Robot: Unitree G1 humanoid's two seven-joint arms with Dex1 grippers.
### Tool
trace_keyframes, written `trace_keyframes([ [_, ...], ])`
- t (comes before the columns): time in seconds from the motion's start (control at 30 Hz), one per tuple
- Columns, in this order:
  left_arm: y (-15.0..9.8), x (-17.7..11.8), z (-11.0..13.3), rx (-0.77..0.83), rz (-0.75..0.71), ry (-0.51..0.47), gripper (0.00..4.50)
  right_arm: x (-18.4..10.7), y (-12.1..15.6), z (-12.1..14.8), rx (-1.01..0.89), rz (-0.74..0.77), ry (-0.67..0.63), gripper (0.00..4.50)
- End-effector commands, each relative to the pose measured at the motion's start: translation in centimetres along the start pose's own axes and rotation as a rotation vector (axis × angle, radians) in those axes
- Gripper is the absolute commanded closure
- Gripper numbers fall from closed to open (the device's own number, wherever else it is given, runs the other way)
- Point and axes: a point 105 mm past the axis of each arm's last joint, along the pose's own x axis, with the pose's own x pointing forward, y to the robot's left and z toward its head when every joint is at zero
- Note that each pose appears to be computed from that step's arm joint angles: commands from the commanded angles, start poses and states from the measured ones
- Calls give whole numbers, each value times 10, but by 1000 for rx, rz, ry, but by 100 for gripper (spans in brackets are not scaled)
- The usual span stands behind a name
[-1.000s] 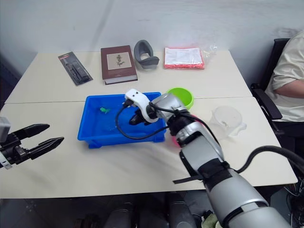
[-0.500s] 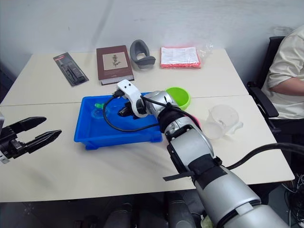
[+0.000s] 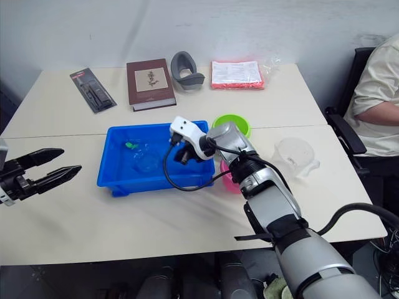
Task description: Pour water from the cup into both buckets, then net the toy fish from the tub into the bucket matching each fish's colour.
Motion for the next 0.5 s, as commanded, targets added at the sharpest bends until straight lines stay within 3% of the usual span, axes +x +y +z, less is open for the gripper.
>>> trace_keyframes([
  [0.03, 3, -9, 9, 48, -1, 1, 3, -8, 1, 4, 109, 32, 48, 450],
  [0.23, 11, -20, 12, 80, 66, -7, 3, 9, -3, 13, 178, -49, 31, 450],
  [0.5, 8, -38, 11, 87, 129, -10, 3, 31, 0, 46, 203, -134, -91, 450],
])
